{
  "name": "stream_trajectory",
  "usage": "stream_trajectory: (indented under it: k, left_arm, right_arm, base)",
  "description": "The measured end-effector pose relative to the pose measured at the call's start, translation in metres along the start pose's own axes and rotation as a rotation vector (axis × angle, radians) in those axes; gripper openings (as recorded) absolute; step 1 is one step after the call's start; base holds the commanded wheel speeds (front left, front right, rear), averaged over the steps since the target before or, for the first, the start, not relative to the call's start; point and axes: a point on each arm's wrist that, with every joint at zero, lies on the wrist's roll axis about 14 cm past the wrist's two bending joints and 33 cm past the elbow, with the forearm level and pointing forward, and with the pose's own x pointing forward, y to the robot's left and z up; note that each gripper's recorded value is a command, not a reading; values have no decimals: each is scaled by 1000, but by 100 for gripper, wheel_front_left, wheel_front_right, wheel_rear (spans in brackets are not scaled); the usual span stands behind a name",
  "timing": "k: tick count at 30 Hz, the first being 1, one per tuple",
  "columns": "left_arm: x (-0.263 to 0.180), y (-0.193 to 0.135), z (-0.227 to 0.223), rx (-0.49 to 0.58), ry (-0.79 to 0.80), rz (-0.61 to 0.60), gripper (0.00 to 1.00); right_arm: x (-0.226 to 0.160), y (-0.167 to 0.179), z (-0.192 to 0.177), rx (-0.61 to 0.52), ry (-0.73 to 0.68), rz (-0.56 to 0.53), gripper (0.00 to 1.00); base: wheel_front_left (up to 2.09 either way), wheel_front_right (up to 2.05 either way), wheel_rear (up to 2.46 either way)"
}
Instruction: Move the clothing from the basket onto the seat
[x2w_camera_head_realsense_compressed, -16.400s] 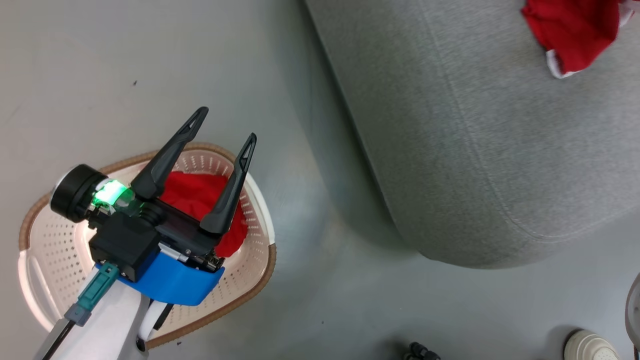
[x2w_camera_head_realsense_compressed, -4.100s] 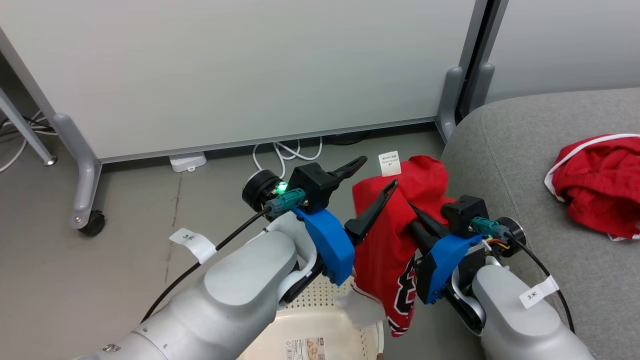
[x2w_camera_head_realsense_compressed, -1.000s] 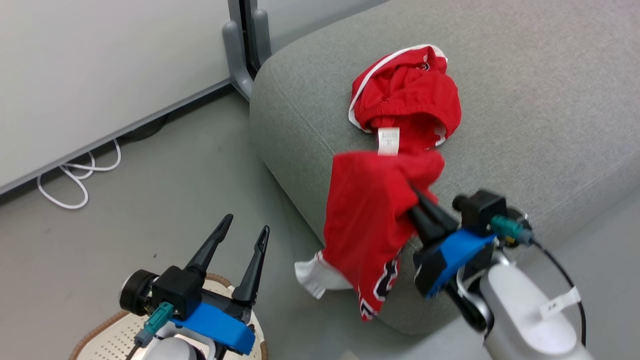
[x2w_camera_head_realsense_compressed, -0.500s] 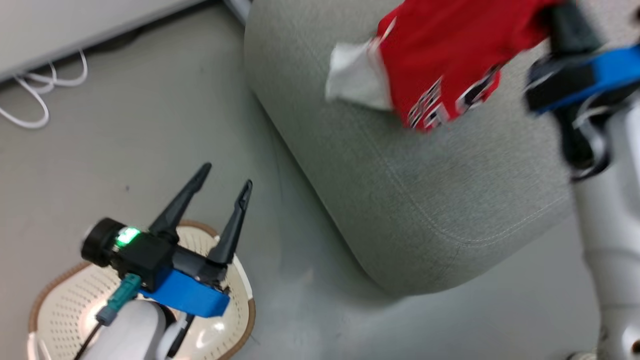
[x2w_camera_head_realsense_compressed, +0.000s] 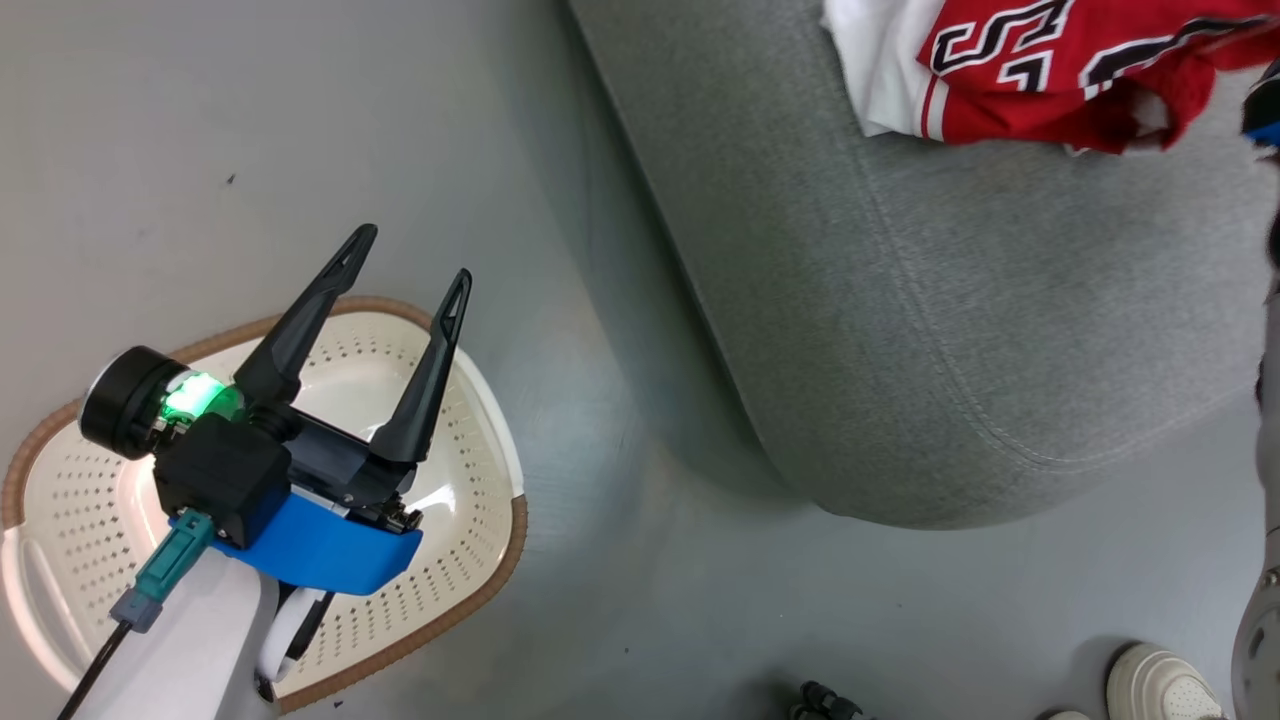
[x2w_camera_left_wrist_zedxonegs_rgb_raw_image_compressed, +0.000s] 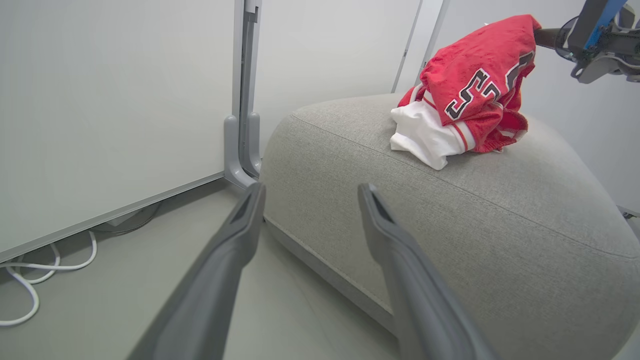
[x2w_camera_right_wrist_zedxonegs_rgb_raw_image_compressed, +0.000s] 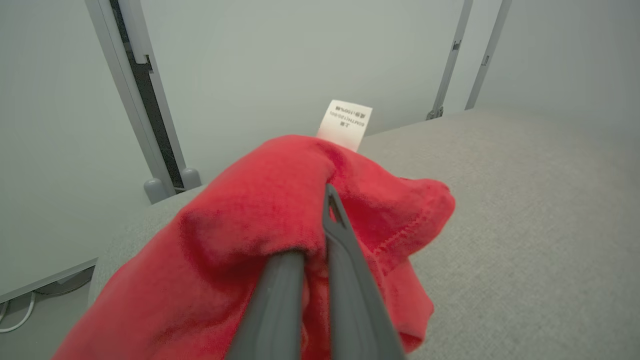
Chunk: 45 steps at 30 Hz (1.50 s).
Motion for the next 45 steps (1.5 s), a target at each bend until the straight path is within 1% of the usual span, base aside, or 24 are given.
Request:
stream_trajectory:
  k: [1,2,3,4,7,11,19,24,29,37,45]
  left_arm:
    - [-2,4,-2,-1,4,9,100]
    - [-4,6,-4,-2,8,16,100]
    - [-6,8,-5,-2,11,22,100]
    - [-7,10,-6,-3,13,27,100]
    - [-9,12,-5,0,13,35,100]
    - [-9,12,2,3,1,46,100]
    - [-10,6,14,10,-5,56,100]
    - [-13,0,27,8,-16,77,100]
    - [-23,-6,48,8,-44,127,100]
    - [-49,-16,71,6,-66,216,100]
    - [-84,-13,88,19,-90,340,100]
  right_arm:
    - [0,3,-13,-3,26,0,0]
    - [0,5,-24,-2,53,-1,11]
    - [-1,8,-35,-7,79,1,25]
    - [-2,10,-43,-16,99,7,100]
    - [-5,18,-58,-35,137,27,100]
    - [-8,23,-61,-44,152,47,100]
    - [-15,32,-52,-53,145,87,100]
    - [-27,36,-48,-65,143,123,100]
    - [-48,43,-38,-74,115,180,100]
    - [-87,62,-14,-52,18,280,100]
    - [-130,78,-1,-24,-59,353,100]
  base:
    - [0,0,0]
    - [0,0,0]
    - [0,0,0]
    - [0,0,0]
    - [0,0,0]
    - [0,0,0]
    - [0,0,0]
    - [0,0,0]
    - [0,0,0]
    - [0,0,0]
    - [0,0,0]
